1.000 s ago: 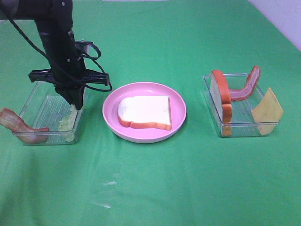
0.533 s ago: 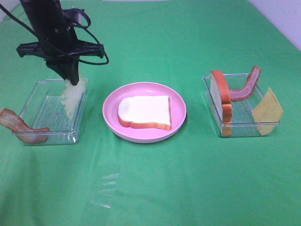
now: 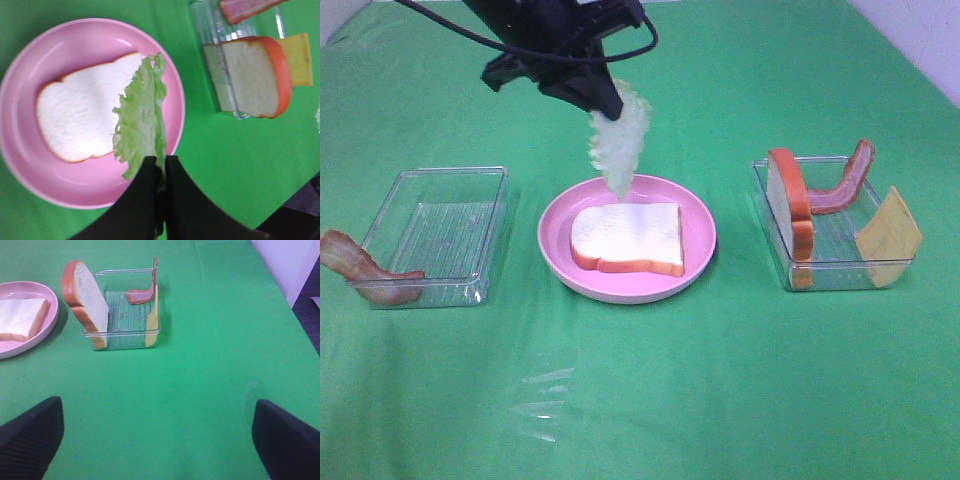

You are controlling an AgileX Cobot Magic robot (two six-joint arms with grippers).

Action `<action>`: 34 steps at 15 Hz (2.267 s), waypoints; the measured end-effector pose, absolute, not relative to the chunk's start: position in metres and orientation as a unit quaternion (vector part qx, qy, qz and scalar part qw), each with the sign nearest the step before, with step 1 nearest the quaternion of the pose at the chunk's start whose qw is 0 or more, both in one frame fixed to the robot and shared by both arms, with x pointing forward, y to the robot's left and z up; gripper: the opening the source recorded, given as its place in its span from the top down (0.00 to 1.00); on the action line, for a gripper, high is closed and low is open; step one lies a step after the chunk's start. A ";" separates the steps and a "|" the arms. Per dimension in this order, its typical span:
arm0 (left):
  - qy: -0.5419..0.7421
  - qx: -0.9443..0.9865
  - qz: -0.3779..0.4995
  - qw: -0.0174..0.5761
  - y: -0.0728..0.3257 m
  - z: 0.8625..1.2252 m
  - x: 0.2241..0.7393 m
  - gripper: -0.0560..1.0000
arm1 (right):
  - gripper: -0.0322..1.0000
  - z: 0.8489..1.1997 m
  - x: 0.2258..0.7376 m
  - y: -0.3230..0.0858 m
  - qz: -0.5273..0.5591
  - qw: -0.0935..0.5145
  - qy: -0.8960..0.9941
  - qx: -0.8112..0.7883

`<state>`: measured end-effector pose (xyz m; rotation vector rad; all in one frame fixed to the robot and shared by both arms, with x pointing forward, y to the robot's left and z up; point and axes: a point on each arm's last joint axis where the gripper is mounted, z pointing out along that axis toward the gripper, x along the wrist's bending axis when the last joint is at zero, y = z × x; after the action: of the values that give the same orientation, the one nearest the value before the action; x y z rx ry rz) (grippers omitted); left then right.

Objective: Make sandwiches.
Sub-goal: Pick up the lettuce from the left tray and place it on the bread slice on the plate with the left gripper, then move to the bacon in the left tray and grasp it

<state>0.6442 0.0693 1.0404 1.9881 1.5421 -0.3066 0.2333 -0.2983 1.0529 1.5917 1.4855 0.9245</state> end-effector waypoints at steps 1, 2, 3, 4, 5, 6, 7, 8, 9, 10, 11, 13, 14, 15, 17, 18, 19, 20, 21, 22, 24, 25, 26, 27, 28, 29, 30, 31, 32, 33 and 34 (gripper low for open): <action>0.570 0.751 -0.131 0.306 0.056 1.028 0.644 0.95 | 0.01 1.053 0.233 -0.298 0.362 0.378 0.581 0.623; 0.563 0.752 -0.145 0.310 0.045 1.016 0.645 0.95 | 0.01 1.053 0.233 -0.298 0.362 0.378 0.581 0.623; 0.561 0.751 -0.154 0.312 0.039 1.007 0.645 0.95 | 0.01 1.053 0.233 -0.298 0.362 0.378 0.581 0.623; 0.558 0.750 -0.164 0.316 0.032 0.995 0.647 0.95 | 0.01 1.053 0.233 -0.298 0.362 0.378 0.581 0.623; 0.554 0.745 -0.184 0.321 0.020 0.972 0.649 0.95 | 0.01 1.053 0.233 -0.298 0.362 0.378 0.581 0.623; 0.554 0.743 -0.194 0.322 0.018 0.963 0.650 0.95 | 0.01 1.053 0.233 -0.298 0.362 0.378 0.581 0.623; 0.554 0.743 -0.197 0.321 0.017 0.959 0.651 0.95 | 0.01 1.053 0.233 -0.298 0.362 0.378 0.581 0.623; 0.556 0.742 -0.199 0.318 0.016 0.952 0.652 0.95 | 0.01 1.053 0.233 -0.298 0.362 0.378 0.581 0.623; 0.559 0.741 -0.198 0.316 0.016 0.946 0.653 0.95 | 0.01 1.053 0.233 -0.298 0.362 0.378 0.581 0.623; 0.558 0.744 -0.193 0.312 0.017 0.943 0.654 0.95 | 0.01 1.053 0.233 -0.298 0.362 0.378 0.581 0.623; 0.551 0.760 -0.171 0.299 0.020 0.939 0.655 0.95 | 0.01 1.053 0.233 -0.298 0.362 0.378 0.581 0.623; 0.543 0.781 -0.131 0.277 0.026 0.935 0.658 0.95 | 0.01 1.053 0.233 -0.298 0.362 0.378 0.581 0.623; 0.543 0.785 -0.121 0.273 0.027 0.934 0.659 0.95 | 0.01 1.053 0.233 -0.298 0.362 0.378 0.581 0.623; 0.545 0.789 -0.102 0.267 0.030 0.932 0.661 0.95 | 0.01 1.053 0.233 -0.298 0.362 0.378 0.581 0.623; 0.555 0.788 -0.074 0.256 0.034 0.930 0.664 0.95 | 0.01 1.053 0.233 -0.298 0.362 0.378 0.581 0.623; 0.563 0.787 -0.060 0.244 0.037 0.929 0.665 0.95 | 0.01 1.053 0.233 -0.298 0.362 0.378 0.581 0.623; 0.566 0.789 -0.052 0.235 0.039 0.928 0.666 0.95 | 0.01 1.053 0.233 -0.298 0.362 0.378 0.581 0.623; 0.567 0.789 -0.050 0.231 0.040 0.928 0.666 0.95 | 0.01 1.053 0.233 -0.298 0.362 0.378 0.581 0.623; 0.567 0.792 -0.042 0.224 0.042 0.927 0.666 0.95 | 0.01 1.053 0.233 -0.298 0.362 0.378 0.581 0.623; 0.567 0.793 -0.035 0.218 0.043 0.927 0.666 0.95 | 0.01 1.053 0.233 -0.298 0.362 0.378 0.581 0.623; 0.569 0.794 -0.031 0.211 0.045 0.926 0.666 0.91 | 0.01 1.053 0.233 -0.298 0.362 0.378 0.581 0.623; 0.568 0.795 -0.030 0.209 0.045 0.926 0.666 0.88 | 0.01 1.053 0.233 -0.298 0.362 0.378 0.581 0.623; 0.567 0.797 -0.026 0.206 0.046 0.926 0.667 0.63 | 0.01 1.053 0.233 -0.298 0.362 0.378 0.581 0.623; 0.566 0.798 -0.023 0.206 0.046 0.928 0.666 0.41 | 0.01 1.053 0.233 -0.298 0.362 0.378 0.581 0.623; 0.564 0.799 -0.020 0.208 0.047 0.935 0.666 0.18 | 0.01 1.053 0.233 -0.298 0.362 0.378 0.581 0.623; 0.560 0.800 -0.014 0.214 0.048 0.947 0.664 0.08 | 0.01 1.053 0.233 -0.298 0.362 0.378 0.581 0.623; 0.555 0.803 -0.009 0.217 0.049 0.961 0.663 0.05 | 0.01 1.053 0.233 -0.298 0.362 0.378 0.581 0.623; 0.552 0.805 -0.010 0.217 0.049 0.967 0.662 0.02 | 0.01 1.053 0.233 -0.298 0.362 0.378 0.581 0.623; 0.550 0.809 -0.020 0.208 0.050 0.978 0.659 0.01 | 0.01 1.053 0.233 -0.298 0.362 0.378 0.581 0.623; 0.546 0.816 -0.032 0.188 0.053 0.988 0.652 0.01 | 0.01 1.053 0.233 -0.298 0.362 0.378 0.581 0.623; 0.540 0.827 -0.035 0.151 0.061 1.004 0.642 0.01 | 0.01 1.053 0.233 -0.298 0.362 0.378 0.581 0.623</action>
<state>0.6418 0.0614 1.0036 2.3760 1.5506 -0.1007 0.2333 -0.2983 1.0529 1.5917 1.4855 0.9245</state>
